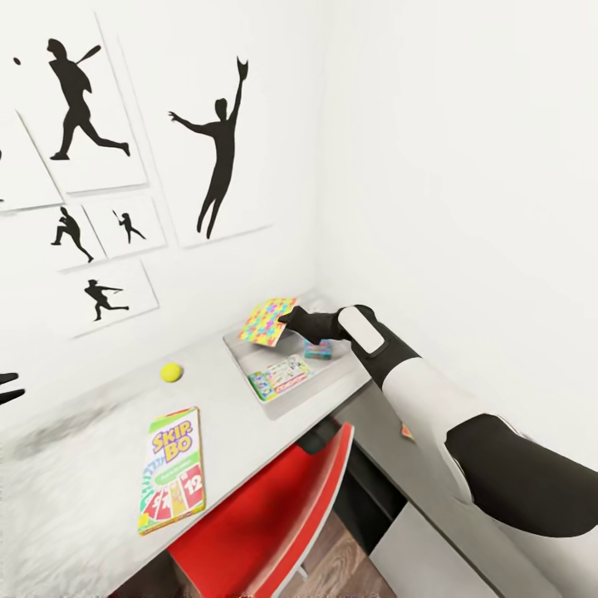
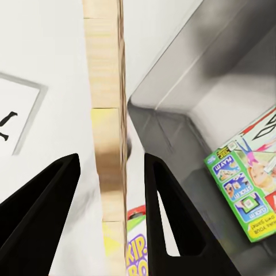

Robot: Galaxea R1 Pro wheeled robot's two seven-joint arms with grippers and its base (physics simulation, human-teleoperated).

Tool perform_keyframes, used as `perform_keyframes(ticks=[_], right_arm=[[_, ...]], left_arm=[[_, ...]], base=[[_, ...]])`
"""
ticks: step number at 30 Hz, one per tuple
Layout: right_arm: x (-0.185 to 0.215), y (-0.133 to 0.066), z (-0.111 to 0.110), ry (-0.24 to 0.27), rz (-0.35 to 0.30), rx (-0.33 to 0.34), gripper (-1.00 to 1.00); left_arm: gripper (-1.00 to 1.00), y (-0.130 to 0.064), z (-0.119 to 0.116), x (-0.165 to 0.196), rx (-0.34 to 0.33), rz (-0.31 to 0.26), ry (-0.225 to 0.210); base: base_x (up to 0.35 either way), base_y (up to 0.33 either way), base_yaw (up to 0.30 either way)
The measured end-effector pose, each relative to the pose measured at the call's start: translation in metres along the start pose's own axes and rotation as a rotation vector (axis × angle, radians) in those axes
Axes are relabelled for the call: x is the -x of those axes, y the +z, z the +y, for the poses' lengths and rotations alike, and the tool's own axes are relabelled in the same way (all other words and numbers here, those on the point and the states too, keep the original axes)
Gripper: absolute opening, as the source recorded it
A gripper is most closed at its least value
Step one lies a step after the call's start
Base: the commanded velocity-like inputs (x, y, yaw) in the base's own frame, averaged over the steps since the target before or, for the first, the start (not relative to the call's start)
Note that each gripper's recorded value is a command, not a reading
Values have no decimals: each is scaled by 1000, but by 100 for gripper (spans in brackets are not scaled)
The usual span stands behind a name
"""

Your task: Put all the toys in the child's room - the three board games (two on the bed and one on the table), the two jigsaw puzzles on the table, and the tennis ball on the table - inside the toy box on the table in the child's room.

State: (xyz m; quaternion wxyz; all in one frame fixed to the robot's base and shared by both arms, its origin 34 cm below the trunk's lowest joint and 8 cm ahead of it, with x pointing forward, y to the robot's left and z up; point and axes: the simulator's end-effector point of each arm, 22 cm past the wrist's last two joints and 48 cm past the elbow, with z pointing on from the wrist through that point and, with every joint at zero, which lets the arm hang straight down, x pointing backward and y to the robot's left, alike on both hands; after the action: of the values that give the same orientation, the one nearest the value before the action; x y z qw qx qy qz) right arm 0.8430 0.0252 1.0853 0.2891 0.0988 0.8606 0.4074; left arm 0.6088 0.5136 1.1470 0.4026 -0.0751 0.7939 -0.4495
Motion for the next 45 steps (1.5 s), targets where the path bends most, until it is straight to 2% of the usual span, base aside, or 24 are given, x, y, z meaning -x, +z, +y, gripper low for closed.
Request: perform_keyframes(ticks=[11, 23, 45], right_arm=[[-5, 7, -10, 13, 10, -4, -100], [-10, 14, -21, 29, 16, -11, -100], [-16, 21, -31, 37, 30, -20, -100]], left_arm=[[100, 5, 7, -4, 7, 13, -9], [100, 9, 13, -7, 15, 22, -19], [100, 12, 20, -9, 23, 29, -29]], base=[[0, 0, 68], [0, 0, -99], [0, 0, -4]])
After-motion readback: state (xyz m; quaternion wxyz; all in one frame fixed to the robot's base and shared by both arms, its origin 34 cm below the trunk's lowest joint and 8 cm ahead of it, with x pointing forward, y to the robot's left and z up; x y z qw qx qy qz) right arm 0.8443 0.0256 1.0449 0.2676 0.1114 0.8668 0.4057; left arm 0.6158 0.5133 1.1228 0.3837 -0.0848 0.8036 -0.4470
